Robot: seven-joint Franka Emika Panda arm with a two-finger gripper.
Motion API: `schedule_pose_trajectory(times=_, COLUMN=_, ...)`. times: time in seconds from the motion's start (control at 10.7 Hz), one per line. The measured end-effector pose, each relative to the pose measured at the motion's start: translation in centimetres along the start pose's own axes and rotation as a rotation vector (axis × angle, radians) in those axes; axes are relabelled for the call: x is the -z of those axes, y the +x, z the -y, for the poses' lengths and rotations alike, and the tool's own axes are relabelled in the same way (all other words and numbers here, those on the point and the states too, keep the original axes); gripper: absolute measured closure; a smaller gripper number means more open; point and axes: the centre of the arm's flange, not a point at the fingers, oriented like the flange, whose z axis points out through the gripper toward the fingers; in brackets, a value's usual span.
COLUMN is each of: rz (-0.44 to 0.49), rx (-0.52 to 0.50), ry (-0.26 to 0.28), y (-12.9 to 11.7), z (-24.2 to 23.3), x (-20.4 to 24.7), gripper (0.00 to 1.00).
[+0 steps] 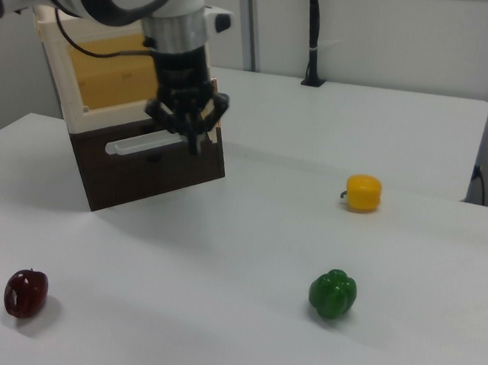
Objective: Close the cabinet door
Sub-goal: 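Move the gripper out to the outer face of the open door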
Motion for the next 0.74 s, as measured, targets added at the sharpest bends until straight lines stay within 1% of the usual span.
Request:
schedule_pose_trajectory(times=0.09, rz=-0.024, rx=0.084, ry=-0.034, y=-0.4, z=-1.3, x=0.0, gripper=0.99)
schedule_pose_trajectory(times=0.19, rz=-0.053, rx=0.152, ry=-0.083, y=-0.4, z=-2.7, x=-0.1, gripper=0.99)
schedule_pose_trajectory(times=0.47, rz=-0.109, rx=0.264, ry=-0.204, y=0.3, z=-5.4, x=-0.8, gripper=0.99)
schedule_pose_trajectory(times=0.65, rz=-0.167, rx=0.322, ry=-0.317, y=1.5, z=-6.8, x=-0.8, gripper=0.99)
schedule_pose_trajectory(times=0.74, rz=-0.191, rx=0.348, ry=-0.366, y=2.5, z=-7.1, x=-1.0, gripper=0.99)
